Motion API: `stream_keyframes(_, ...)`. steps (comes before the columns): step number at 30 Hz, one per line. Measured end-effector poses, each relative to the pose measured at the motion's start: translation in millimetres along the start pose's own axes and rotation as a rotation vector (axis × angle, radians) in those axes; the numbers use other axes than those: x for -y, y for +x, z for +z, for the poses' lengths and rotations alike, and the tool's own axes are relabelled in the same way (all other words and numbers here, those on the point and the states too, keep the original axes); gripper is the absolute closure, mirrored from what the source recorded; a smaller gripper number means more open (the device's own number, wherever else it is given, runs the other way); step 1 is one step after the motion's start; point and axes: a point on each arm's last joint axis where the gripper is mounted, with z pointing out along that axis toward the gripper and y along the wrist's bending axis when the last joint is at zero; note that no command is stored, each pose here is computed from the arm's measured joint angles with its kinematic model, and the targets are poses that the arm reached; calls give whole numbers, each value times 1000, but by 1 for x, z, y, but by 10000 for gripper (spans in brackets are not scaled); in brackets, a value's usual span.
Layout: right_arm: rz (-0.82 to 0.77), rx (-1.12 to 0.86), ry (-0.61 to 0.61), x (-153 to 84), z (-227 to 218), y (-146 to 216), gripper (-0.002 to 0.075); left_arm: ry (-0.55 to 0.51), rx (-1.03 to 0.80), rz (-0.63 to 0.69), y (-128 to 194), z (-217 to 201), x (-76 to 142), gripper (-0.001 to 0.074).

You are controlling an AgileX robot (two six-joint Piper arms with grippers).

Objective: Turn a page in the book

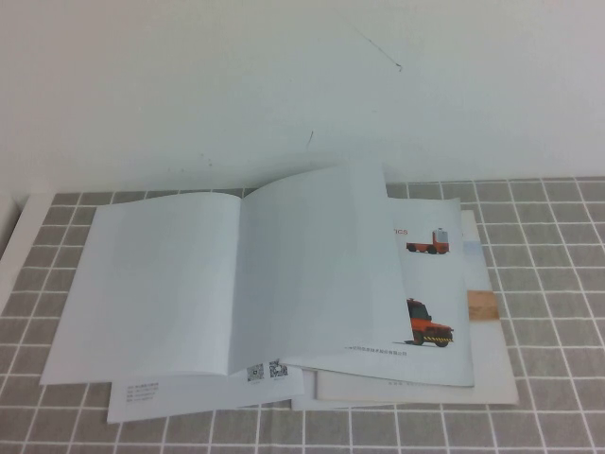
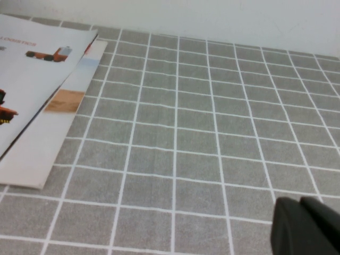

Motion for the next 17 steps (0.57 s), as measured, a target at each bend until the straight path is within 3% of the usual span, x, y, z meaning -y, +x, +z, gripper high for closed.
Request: stream_keyframes(17, 6, 0, 0, 0, 0, 0, 729, 0, 0, -7, 0, 0, 0, 738)
